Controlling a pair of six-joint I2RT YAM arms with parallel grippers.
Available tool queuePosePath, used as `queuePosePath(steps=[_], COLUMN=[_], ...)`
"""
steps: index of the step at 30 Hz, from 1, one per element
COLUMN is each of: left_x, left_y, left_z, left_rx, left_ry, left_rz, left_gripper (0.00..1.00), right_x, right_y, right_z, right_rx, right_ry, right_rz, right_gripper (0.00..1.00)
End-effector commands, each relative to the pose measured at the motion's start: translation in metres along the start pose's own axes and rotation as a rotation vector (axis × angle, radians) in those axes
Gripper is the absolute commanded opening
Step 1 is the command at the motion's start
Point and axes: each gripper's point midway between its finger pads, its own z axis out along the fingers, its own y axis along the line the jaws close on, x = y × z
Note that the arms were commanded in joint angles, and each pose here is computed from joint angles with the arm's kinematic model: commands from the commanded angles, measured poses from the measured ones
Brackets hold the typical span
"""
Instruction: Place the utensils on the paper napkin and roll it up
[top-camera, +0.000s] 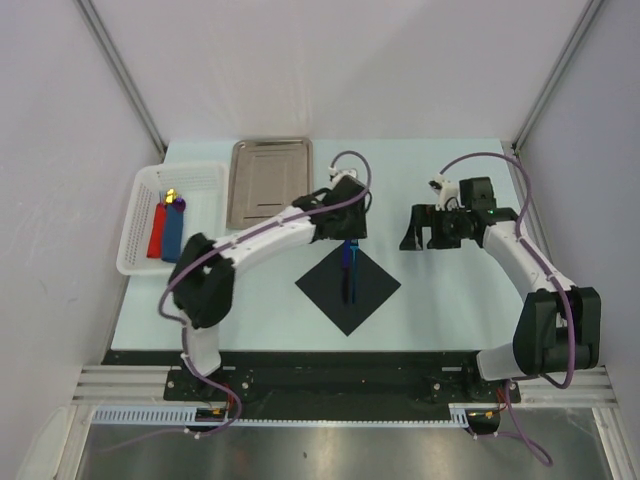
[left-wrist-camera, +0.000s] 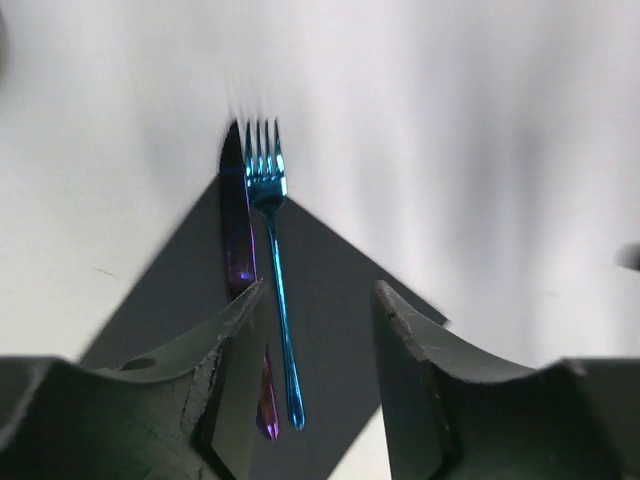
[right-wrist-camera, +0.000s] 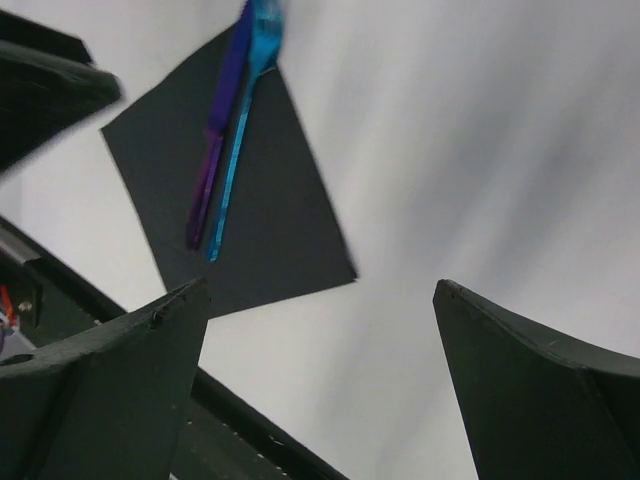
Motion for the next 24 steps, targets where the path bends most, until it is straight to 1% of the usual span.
queuePosePath(steps=[1, 2, 3, 4, 5, 6, 7, 9, 10, 12, 13, 14, 15, 16, 17, 24], left_x=[-0.046, -0.045, -0.043, -0.04, -0.037, -0.029, -0.025, -0.012, -0.007, 0.006, 0.011, 0.015, 0.017, 0.017, 0.02, 0.029], left_y=[0.026, 0.036, 0.055, 0.066, 0.073, 0.089, 0.09, 0.102, 0.1, 0.105, 0.105, 0.107, 0.111, 0.111, 0.112, 0.118], left_z=[-0.054, -0.055, -0.059, -0.058, -0.059, -0.057, -0.062, -0.059, -0.061, -0.058, -0.057, -0.055, -0.053, -0.053, -0.052, -0.037], left_rx=[0.103, 0.1, 0.089, 0.082, 0.086, 0.064, 0.098, 0.09, 0.121, 0.13, 0.143, 0.141, 0.133, 0.136, 0.139, 0.112], left_ry=[-0.083, -0.078, -0.071, -0.062, -0.048, -0.016, 0.004, 0.037, 0.052, 0.096, 0.116, 0.132, 0.138, 0.137, 0.144, 0.186], left_rz=[-0.021, -0.018, -0.029, -0.007, -0.002, -0.013, 0.0, 0.014, 0.033, 0.042, 0.042, 0.043, 0.041, 0.041, 0.041, 0.018], left_gripper=[0.5, 0.49, 0.47, 0.44, 0.42, 0.39, 0.37, 0.33, 0.31, 0.28, 0.27, 0.27, 0.27, 0.27, 0.27, 0.26], right_x=[-0.014, -0.012, -0.008, -0.007, -0.01, -0.009, -0.012, -0.012, -0.016, -0.013, -0.013, -0.011, -0.008, -0.003, 0.001, 0.01], right_y=[0.032, 0.037, 0.045, 0.044, 0.046, 0.047, 0.052, 0.053, 0.057, 0.054, 0.06, 0.06, 0.06, 0.062, 0.07, 0.077], right_z=[0.015, 0.019, 0.024, 0.027, 0.03, 0.035, 0.04, 0.053, 0.058, 0.073, 0.078, 0.083, 0.086, 0.092, 0.095, 0.12], right_rx=[-0.041, -0.042, -0.047, -0.018, -0.009, -0.003, 0.013, 0.038, 0.067, 0.111, 0.119, 0.134, 0.157, 0.168, 0.168, 0.221], right_ry=[-0.039, -0.034, -0.022, -0.023, -0.033, -0.027, -0.042, -0.033, -0.04, -0.017, -0.014, -0.005, 0.001, 0.018, 0.026, 0.065], right_rz=[-0.01, -0.01, -0.007, -0.011, -0.014, -0.004, -0.023, -0.025, -0.033, -0.026, -0.036, -0.041, -0.053, -0.061, -0.084, -0.109], right_gripper=[0.97, 0.96, 0.93, 0.84, 0.79, 0.74, 0.6, 0.48, 0.36, 0.25, 0.18, 0.17, 0.12, 0.11, 0.11, 0.09])
